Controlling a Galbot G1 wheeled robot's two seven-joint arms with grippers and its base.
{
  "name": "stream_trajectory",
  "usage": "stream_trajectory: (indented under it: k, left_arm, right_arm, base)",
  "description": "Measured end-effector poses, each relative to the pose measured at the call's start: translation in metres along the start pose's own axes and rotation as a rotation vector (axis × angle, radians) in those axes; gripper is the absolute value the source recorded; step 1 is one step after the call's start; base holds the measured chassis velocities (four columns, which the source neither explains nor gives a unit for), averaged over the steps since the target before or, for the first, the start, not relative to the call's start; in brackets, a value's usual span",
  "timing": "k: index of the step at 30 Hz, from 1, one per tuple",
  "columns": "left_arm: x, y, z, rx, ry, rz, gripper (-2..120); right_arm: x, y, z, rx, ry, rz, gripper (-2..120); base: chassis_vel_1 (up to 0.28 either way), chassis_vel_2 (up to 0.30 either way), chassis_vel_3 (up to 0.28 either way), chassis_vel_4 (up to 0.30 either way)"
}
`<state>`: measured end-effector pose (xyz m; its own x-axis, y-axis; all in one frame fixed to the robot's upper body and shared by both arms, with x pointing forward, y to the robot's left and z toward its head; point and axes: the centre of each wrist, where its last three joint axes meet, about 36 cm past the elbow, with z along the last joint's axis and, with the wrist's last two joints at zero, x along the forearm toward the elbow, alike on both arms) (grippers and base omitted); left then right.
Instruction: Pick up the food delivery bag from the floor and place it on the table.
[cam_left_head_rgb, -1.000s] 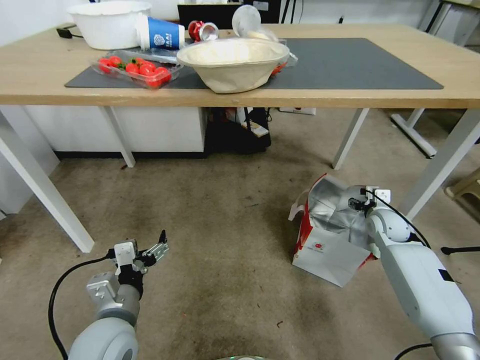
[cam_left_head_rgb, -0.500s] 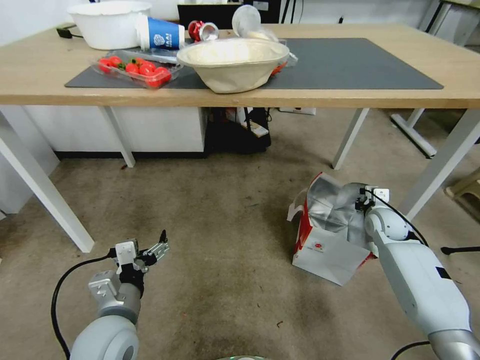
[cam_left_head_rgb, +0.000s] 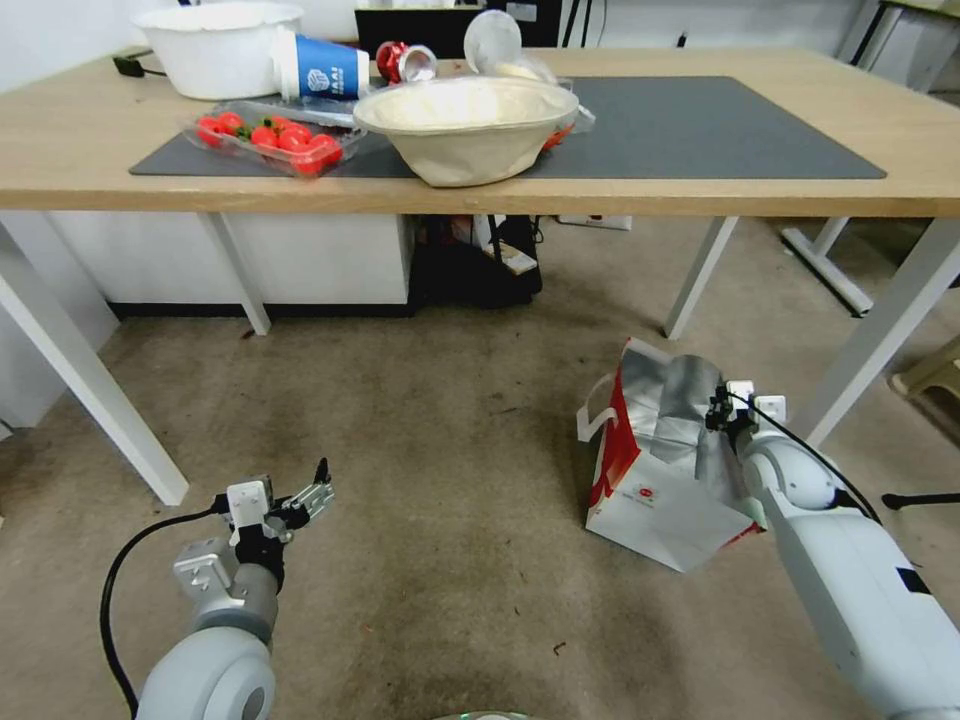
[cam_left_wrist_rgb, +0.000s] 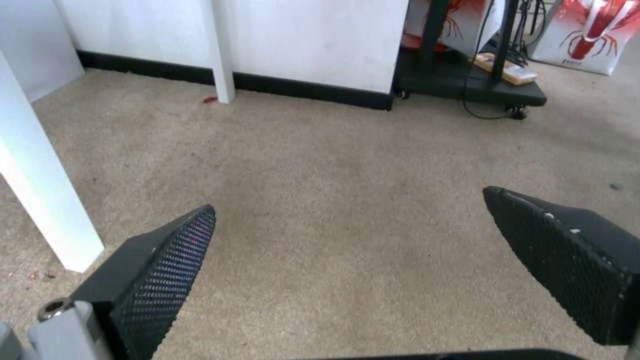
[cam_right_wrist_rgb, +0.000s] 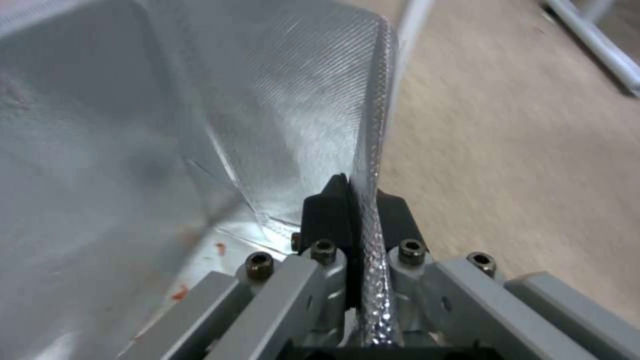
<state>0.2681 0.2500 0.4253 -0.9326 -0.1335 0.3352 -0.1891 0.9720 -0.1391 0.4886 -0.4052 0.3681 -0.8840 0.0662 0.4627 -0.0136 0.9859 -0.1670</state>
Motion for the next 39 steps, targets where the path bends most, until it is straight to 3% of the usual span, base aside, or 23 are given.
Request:
stream_trajectory:
  k: [16,26,32,39]
  left_arm:
    - [0.001,0.0,-0.004,0.001,-0.01,-0.005,100]
    - [0.001,0.001,-0.006,0.001,-0.014,-0.01,100]
    - [0.003,0.002,-0.008,0.001,-0.014,-0.013,100]
    - [0.004,0.002,-0.008,0.001,-0.013,-0.014,100]
  right_arm:
    - [0.038,-0.032,-0.015,0.069,-0.203,-0.308,0]
    - [0.044,-0.037,-0.016,0.083,-0.239,-0.397,0]
    - [0.049,-0.046,-0.016,0.1,-0.324,-0.602,0]
    - [0.05,-0.05,-0.016,0.112,-0.353,-0.682,0]
  base:
    - [0.0,0.0,0.0,0.0]
    - [0.0,0.0,0.0,0.0]
    - [0.0,0.0,0.0,0.0]
    - [0.0,0.0,0.0,0.0]
